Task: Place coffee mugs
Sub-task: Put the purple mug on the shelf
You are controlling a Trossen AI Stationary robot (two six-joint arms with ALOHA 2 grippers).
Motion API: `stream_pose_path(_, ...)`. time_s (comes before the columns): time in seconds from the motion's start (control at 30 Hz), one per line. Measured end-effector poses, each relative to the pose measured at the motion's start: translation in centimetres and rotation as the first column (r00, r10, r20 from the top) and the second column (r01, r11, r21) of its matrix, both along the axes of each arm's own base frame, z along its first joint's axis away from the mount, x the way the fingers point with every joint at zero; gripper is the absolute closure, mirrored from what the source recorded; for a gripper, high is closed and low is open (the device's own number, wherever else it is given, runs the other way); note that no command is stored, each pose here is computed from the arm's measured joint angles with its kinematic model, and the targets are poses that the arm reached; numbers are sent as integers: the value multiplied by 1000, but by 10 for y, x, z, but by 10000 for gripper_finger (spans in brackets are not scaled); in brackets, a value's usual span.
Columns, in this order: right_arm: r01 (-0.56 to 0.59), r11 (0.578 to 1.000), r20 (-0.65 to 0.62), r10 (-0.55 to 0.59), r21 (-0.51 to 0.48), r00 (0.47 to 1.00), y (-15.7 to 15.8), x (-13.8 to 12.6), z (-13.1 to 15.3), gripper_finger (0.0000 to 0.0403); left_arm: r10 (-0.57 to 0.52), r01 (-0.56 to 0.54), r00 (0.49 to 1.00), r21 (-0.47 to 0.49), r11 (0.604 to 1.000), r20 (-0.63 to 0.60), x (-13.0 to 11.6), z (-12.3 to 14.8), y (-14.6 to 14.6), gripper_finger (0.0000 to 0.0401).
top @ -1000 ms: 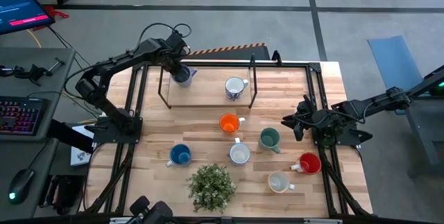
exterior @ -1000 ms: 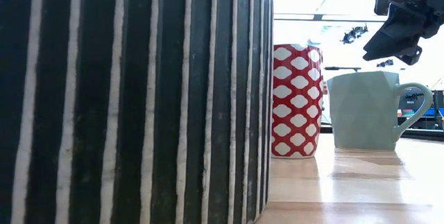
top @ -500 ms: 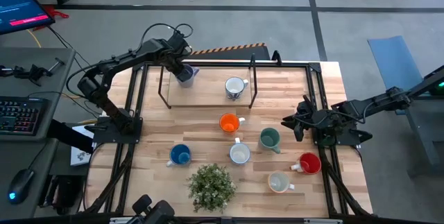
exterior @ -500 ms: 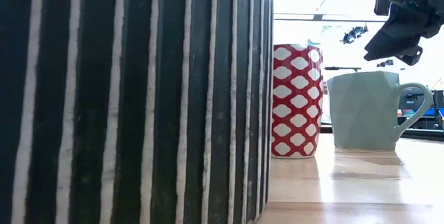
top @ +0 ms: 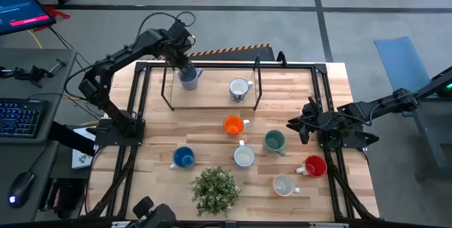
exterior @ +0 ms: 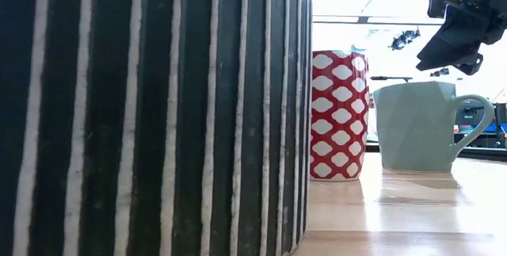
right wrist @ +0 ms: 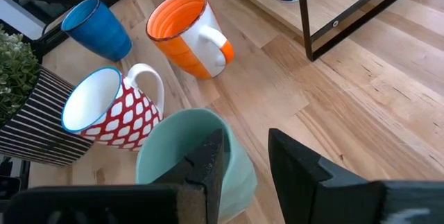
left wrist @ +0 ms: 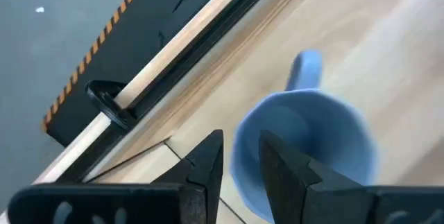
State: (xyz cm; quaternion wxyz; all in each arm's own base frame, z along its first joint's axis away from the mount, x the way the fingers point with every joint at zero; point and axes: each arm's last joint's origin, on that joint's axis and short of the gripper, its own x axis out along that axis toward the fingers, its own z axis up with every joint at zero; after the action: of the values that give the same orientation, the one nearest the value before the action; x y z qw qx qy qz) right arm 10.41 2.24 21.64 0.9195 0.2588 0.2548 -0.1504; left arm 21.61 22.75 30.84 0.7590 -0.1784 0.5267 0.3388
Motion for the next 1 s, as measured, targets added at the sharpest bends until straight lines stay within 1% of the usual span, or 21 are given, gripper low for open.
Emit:
stream_pose_path(0.1,0,1000,0,0,1,1000,0,0,0,307,-45,47,996,-27,999,78,9,13,-8,320)
stream_pose_path(0.2,0,1000,0,0,1,1000,0,0,0,307,-123,128,985,-35,991,123,26,13,-20,320)
stream_pose_path(0.33,1,1000,0,-1,1,1000,0,0,0,307,-213,215,974,-25,976,80,52,-3,-31,320)
stream_pose_path(0.4,1,1000,0,-1,1,1000,0,0,0,307,-239,241,969,-24,970,67,63,-11,-34,320)
stream_pose_path(0.47,-2,1000,0,2,6,1000,0,0,0,307,-251,252,967,-42,967,38,69,-21,-33,320)
stream_pose_path(0.53,-13,1000,-3,13,27,1000,1,0,0,307,-258,258,966,-60,964,6,73,-31,-30,321)
stream_pose_path(0.67,-39,998,-8,40,58,999,2,0,0,307,-257,255,966,-71,964,-26,78,-40,-28,320)
stream_pose_path(0.83,-44,997,-9,44,61,999,2,0,0,307,-244,241,966,-39,970,-87,76,-42,-27,320)
stream_pose_path(1.0,-45,997,-9,46,60,999,2,0,0,307,-238,233,952,-50,971,-191,69,-44,-29,320)
